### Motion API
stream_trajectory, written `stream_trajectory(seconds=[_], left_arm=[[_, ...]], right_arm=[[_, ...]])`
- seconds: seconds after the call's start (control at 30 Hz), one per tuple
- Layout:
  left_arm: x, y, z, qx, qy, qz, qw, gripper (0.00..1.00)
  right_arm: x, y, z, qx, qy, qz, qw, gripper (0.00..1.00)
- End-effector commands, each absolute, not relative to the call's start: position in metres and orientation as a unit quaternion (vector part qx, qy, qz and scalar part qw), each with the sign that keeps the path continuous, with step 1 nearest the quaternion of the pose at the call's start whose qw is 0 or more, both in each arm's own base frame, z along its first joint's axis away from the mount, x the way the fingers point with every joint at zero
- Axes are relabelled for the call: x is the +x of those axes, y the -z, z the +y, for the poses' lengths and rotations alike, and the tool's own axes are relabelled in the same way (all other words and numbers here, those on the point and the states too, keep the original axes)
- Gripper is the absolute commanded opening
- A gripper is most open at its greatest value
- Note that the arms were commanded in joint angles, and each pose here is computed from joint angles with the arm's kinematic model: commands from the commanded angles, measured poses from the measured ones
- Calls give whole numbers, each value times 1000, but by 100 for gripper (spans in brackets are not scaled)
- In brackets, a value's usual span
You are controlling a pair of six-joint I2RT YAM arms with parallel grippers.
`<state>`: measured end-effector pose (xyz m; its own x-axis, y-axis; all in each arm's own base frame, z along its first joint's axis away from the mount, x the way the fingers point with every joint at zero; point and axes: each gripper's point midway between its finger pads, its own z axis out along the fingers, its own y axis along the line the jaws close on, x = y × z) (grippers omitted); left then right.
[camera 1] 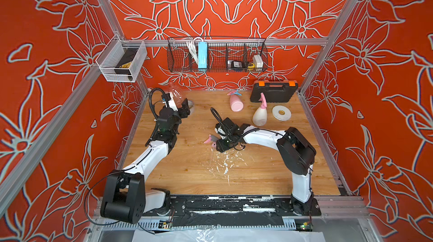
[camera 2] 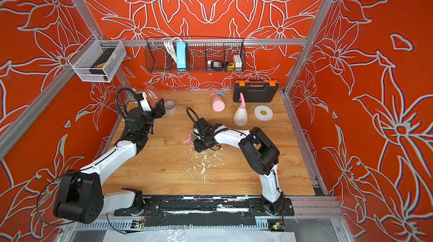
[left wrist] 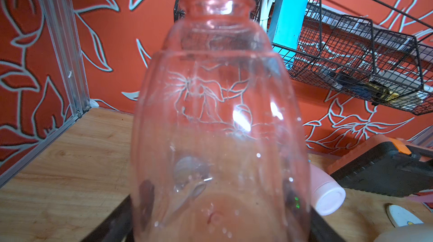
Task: Attach spray nozzles to spray bottles
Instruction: Pick up the spray nozzle from the center of the board.
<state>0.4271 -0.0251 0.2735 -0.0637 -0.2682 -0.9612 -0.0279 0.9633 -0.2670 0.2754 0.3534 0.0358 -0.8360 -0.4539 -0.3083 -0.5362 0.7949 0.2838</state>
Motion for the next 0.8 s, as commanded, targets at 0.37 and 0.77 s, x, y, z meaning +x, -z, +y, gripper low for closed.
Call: stream_trajectory(seconds=[0.37, 0.77], left_arm=[[430, -275, -40, -96, 138, 719, 675, 55], [429, -275, -40, -94, 135, 719, 675, 55]], right_arm=[[287, -54, 377, -109, -150, 981, 49, 50], [293, -39, 386, -65, -139, 987, 44, 48]])
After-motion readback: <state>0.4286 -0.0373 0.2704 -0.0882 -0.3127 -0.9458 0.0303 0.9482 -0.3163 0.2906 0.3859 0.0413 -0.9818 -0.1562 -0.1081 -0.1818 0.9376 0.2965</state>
